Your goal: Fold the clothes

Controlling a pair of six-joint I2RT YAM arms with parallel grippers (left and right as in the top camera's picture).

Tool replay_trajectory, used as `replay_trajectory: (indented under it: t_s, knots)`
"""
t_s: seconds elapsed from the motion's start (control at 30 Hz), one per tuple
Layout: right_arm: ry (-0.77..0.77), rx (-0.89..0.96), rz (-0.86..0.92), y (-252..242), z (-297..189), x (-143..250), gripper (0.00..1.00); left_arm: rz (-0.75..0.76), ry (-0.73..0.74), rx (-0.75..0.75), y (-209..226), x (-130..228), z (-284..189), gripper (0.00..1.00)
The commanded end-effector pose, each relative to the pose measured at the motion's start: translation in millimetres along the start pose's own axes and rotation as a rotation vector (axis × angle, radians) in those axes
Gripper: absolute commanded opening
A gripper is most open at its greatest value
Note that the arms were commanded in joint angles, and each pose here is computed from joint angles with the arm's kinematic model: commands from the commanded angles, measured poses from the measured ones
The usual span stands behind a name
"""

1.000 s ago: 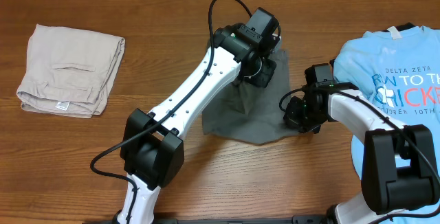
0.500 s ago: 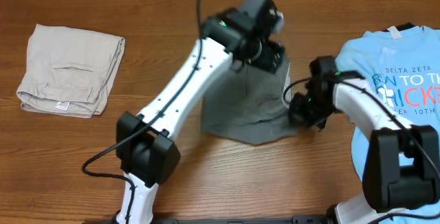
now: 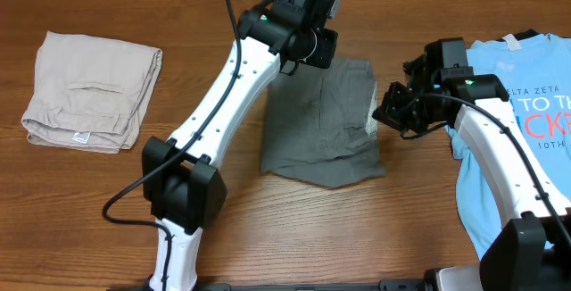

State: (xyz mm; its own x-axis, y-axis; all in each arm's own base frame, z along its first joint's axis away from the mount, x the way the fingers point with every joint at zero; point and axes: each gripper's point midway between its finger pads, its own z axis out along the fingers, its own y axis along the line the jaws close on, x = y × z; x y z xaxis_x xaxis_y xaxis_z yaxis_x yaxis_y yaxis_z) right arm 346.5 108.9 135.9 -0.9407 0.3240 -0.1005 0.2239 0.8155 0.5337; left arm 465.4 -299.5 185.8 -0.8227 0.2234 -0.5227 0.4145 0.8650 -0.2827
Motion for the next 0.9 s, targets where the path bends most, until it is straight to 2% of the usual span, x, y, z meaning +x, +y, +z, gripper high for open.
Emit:
replay_trajectory:
  t_s: [0.0,0.2,0.3,0.5,0.7,0.87]
  knots:
    - [0.039,-0.042,-0.03,9.8,14.4,5.6,0.04,-0.037,0.075,-0.036,16.1,21.4,43.7,0.33]
    - [0.05,-0.012,-0.038,-5.2,46.4,3.7,0.04,-0.098,0.155,-0.02,26.4,47.2,97.4,0.32]
    - [0.103,0.028,-0.006,-23.6,64.0,15.0,0.04,-0.102,0.17,0.048,17.5,52.1,111.3,0.35]
    - [0.175,0.067,0.041,-64.9,106.4,45.3,0.04,-0.102,0.189,0.045,20.8,62.1,132.2,0.38]
    - [0.279,0.124,0.107,-92.8,112.9,86.5,0.04,-0.103,0.197,0.043,24.6,67.8,144.2,0.41]
    - [0.266,0.149,0.109,-101.7,116.5,89.4,0.04,-0.097,0.17,0.05,24.0,61.9,148.0,0.41]
